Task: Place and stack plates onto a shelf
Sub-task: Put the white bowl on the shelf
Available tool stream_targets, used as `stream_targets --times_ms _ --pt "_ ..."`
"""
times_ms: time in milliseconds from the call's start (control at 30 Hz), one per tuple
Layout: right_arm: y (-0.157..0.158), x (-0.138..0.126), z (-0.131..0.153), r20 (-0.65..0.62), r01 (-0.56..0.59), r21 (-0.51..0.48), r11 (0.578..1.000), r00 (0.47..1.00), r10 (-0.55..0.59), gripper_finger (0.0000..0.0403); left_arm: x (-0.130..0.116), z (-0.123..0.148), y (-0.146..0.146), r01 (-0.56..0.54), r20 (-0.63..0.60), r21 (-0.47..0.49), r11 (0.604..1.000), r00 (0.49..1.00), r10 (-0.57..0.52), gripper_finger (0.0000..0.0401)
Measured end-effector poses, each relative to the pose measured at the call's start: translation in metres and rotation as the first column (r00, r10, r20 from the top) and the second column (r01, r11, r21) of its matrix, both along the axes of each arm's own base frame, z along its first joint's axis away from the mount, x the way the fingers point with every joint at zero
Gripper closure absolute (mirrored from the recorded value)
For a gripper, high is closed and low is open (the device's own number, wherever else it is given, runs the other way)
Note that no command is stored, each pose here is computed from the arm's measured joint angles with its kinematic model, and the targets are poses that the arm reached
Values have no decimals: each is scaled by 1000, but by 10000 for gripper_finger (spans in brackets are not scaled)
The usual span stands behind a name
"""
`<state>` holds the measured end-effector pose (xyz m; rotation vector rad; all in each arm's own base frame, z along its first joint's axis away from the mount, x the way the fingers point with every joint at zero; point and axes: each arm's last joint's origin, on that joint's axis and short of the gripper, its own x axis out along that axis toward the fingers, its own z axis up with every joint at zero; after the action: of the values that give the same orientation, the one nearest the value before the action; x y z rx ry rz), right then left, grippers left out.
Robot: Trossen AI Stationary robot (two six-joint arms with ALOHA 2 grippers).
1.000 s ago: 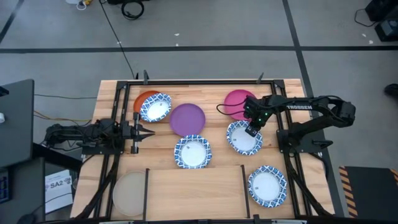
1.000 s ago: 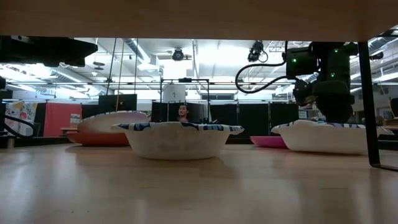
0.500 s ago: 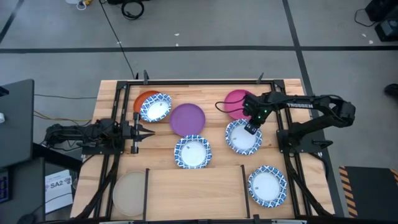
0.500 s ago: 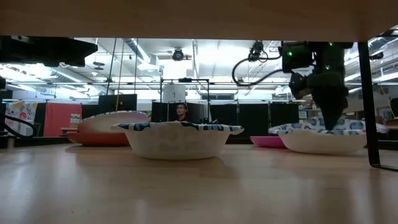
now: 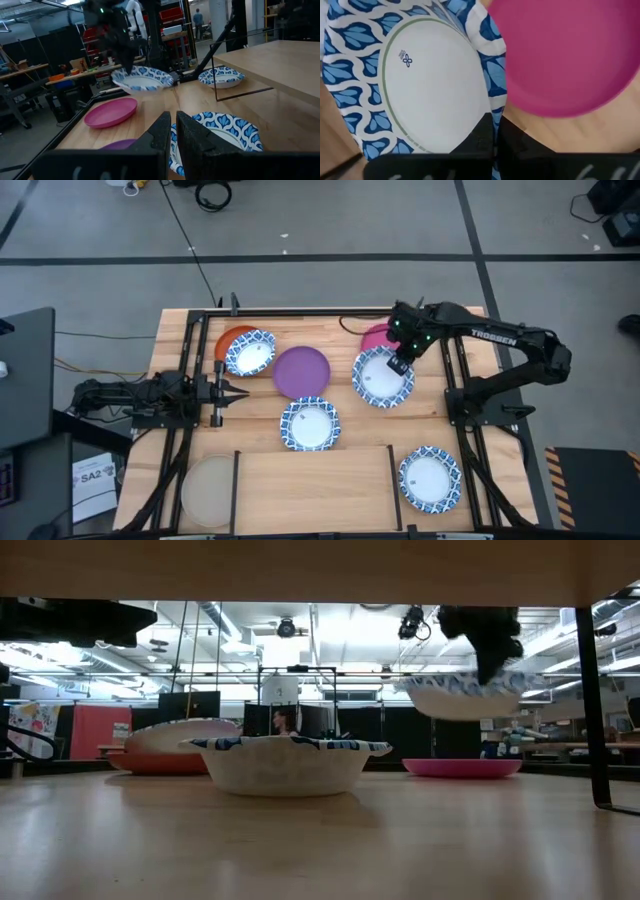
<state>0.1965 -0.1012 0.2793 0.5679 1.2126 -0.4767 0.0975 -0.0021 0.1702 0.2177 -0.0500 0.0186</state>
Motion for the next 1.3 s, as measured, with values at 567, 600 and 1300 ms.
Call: stream_targets --times_ms 567,600,1300 --pt "13 16 93 328 -57 -30 998 943 64 394 0 0 0 0 0 0 1000 1000 0 365" --pt "17 18 93 331 -70 -26 997 940 75 394 0 0 0 0 0 0 1000 1000 0 365" --pt "128 41 100 438 -374 128 918 852 286 394 0 0 0 1 0 0 1000 1000 -1 365"
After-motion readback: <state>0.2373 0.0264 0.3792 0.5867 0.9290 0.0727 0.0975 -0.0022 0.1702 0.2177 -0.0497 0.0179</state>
